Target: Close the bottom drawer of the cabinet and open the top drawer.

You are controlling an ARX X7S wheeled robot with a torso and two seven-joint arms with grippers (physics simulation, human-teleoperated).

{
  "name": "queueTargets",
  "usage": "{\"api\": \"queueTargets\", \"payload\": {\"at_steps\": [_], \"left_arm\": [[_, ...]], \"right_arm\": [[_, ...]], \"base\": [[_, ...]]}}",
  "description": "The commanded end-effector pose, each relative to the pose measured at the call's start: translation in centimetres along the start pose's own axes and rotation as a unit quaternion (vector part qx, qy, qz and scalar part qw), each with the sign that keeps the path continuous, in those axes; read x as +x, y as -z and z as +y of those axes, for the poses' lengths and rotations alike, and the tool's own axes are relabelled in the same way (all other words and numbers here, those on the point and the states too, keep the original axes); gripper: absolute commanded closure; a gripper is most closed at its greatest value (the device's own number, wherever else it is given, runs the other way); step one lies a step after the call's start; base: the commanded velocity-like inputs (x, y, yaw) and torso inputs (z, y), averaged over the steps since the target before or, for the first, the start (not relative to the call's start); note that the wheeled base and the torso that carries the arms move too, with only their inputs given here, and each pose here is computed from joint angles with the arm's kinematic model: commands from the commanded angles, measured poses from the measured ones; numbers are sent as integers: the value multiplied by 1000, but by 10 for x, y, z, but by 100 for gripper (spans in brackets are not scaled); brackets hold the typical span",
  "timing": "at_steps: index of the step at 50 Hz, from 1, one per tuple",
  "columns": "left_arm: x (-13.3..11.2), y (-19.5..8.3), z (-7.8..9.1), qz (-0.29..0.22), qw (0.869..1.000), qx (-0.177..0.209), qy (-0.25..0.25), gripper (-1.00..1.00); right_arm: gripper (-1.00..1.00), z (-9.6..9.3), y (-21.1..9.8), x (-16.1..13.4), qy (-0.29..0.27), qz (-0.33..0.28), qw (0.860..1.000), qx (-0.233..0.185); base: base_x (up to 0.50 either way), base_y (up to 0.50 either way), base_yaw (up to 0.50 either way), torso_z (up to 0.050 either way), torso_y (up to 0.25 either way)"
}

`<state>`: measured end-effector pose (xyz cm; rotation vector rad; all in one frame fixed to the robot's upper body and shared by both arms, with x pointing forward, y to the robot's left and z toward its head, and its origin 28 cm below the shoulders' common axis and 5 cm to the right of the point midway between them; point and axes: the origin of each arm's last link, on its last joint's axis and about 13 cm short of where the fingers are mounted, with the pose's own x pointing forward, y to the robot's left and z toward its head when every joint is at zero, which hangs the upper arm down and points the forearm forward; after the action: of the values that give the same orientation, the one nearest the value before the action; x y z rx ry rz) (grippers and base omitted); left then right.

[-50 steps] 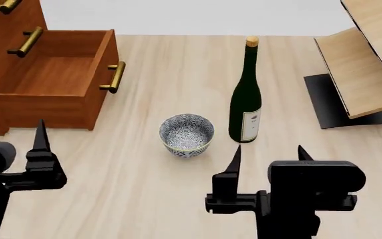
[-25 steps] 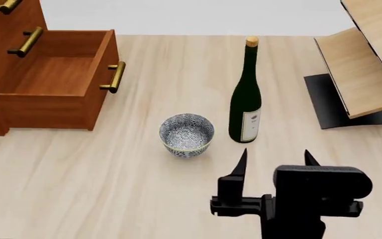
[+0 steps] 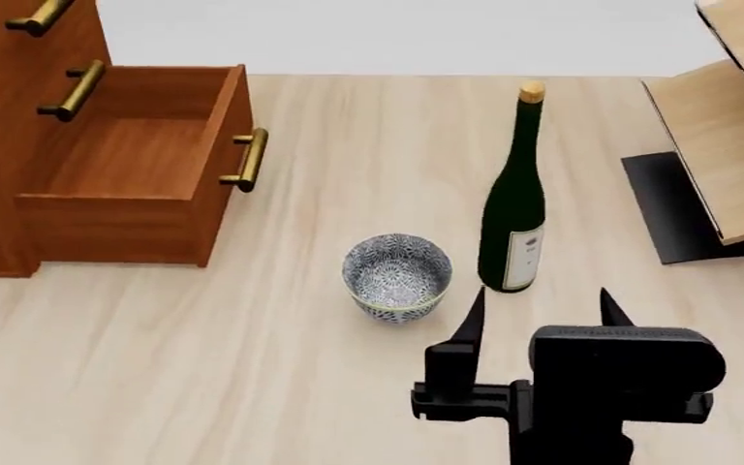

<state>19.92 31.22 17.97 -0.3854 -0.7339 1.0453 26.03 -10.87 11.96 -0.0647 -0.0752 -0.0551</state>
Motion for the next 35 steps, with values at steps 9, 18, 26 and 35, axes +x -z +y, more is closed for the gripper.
{"api": "queueTargets", "payload": {"at_steps": [9, 18, 26, 35], "left_arm": [[-3, 2, 5, -12, 1000, 0, -4, -100], [-2, -2, 3, -12, 1000, 1, -3, -100], [-1, -3, 2, -12, 1000, 1, -1, -100], [-1, -3, 1, -13, 1000, 2, 0, -100]], "right_arm": [[-100, 1, 2, 0, 4, -4, 1000, -9], [-100, 0, 4, 0, 5, -4, 1000, -12], [-100, 0, 4, 0, 3, -4, 1000, -12], [-100, 0, 5, 0, 2, -2, 1000, -13]], "base": [[163, 362, 0, 0, 0], [165, 369, 0, 0, 0], [165, 371, 0, 0, 0], [163, 371, 0, 0, 0]]}}
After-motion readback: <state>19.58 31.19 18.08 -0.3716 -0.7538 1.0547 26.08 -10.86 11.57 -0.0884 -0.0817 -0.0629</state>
